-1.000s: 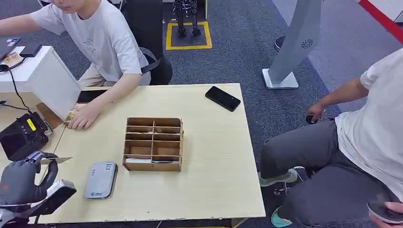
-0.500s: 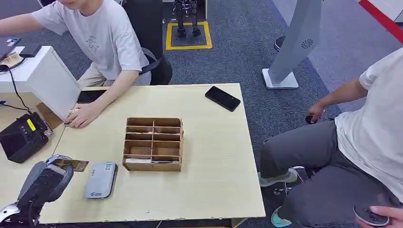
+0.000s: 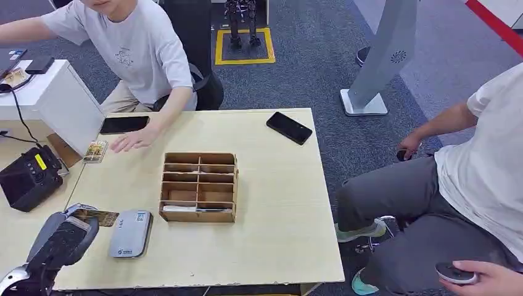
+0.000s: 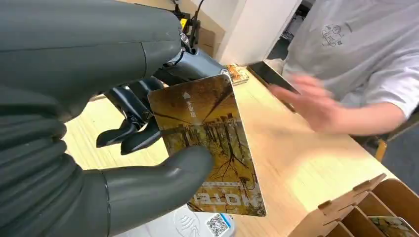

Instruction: Pass the card to the sensor for recognition and then transmit it.

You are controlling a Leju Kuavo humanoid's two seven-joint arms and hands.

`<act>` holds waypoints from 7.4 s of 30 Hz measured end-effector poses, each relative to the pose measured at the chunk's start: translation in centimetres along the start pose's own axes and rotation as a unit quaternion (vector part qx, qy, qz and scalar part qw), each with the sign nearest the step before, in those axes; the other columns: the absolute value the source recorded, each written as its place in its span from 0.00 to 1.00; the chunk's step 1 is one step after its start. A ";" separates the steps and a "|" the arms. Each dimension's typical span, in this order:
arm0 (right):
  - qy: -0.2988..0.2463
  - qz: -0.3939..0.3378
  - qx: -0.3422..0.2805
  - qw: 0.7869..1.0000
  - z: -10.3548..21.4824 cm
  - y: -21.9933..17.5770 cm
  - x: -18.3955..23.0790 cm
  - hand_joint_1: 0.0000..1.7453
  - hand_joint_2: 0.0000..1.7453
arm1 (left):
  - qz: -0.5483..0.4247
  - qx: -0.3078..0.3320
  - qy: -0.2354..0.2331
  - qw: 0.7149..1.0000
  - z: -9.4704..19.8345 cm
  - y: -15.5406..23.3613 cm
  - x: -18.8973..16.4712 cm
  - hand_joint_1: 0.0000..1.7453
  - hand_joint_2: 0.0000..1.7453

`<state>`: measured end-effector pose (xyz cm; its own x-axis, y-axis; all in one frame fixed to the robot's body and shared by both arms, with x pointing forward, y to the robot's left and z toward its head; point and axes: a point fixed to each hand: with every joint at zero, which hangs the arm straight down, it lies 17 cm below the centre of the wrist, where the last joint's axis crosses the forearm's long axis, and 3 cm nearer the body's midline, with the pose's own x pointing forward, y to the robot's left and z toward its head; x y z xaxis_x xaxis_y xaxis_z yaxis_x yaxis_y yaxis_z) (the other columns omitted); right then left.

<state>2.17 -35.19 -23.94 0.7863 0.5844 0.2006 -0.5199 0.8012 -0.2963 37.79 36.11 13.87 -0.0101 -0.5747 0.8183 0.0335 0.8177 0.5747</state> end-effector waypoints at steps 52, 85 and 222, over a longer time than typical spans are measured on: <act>-0.008 0.009 0.001 1.000 -0.2 0.3 1.1 0.00 1.00 | -0.187 0.027 0.074 0.979 -0.6 -4.7 -5.3 1.00 1.00; -0.016 0.017 0.000 1.000 -0.6 0.5 1.7 0.00 1.00 | -0.194 0.020 0.089 0.977 -0.4 -6.0 -6.3 1.00 1.00; -0.039 0.084 -0.018 0.996 -4.0 -1.4 1.9 0.00 1.00 | 0.027 -0.039 0.004 0.999 -5.2 -9.2 2.1 1.00 1.00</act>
<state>5.73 -35.68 -26.92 0.6606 0.7189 0.2164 -0.6282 0.6872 -0.3649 42.64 27.16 10.25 0.0010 -0.5308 0.8475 0.1110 0.8423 0.5274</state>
